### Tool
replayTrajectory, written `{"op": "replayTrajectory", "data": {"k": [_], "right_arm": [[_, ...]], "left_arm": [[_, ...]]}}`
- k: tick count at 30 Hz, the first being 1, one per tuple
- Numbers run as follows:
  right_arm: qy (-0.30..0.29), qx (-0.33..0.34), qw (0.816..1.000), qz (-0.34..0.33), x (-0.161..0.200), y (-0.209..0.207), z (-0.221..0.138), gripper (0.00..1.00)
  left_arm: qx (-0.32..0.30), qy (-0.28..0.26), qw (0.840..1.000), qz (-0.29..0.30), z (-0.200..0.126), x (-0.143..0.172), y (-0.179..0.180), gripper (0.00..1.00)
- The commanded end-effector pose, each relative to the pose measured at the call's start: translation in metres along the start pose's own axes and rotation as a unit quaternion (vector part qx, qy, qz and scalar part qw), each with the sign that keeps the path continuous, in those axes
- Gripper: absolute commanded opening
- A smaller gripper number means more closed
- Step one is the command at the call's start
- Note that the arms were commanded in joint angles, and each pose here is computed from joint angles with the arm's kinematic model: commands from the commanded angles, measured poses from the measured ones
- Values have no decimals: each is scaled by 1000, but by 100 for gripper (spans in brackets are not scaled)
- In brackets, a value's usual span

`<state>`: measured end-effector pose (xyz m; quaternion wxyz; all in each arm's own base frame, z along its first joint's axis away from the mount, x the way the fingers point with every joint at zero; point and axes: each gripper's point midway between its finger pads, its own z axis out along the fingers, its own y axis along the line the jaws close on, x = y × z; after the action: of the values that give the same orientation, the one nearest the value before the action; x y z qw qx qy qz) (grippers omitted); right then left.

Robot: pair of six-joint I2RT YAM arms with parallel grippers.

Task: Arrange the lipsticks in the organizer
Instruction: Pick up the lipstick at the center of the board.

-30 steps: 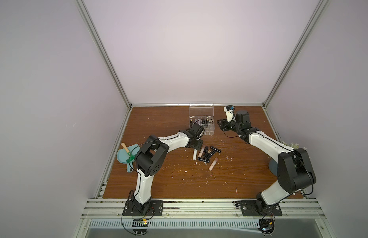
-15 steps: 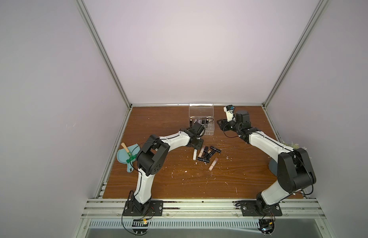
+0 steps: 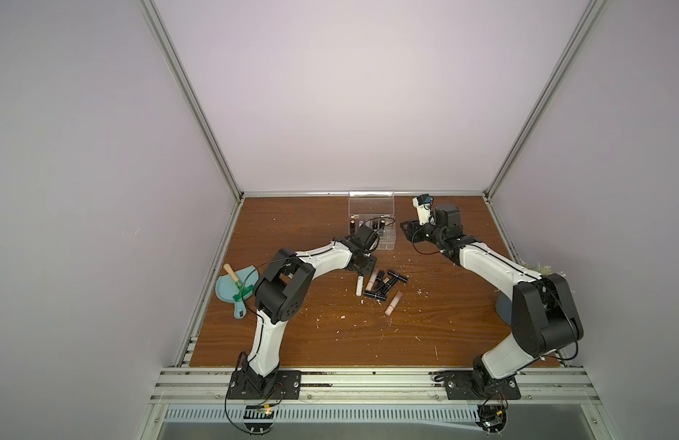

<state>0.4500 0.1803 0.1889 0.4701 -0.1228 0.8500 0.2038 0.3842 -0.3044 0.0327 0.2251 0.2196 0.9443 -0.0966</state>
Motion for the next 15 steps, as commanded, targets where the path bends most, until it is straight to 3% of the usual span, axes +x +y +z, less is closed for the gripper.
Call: {"op": "replayTrajectory", "data": {"k": [1,9,15], "right_arm": [[-19,-8,1000,-5,-16,3,-4,47],[-20,-7,1000,-6,-18,3,-6,47],[-30,-8,999,-10,-29,6,-20,47]], "left_arm": [[-8,10,1000,4,4,2,1,29],[-10,-4,1000,2,-5,-8,1,25],[11,-65,998,1,-47,-35,-7,24]]}}
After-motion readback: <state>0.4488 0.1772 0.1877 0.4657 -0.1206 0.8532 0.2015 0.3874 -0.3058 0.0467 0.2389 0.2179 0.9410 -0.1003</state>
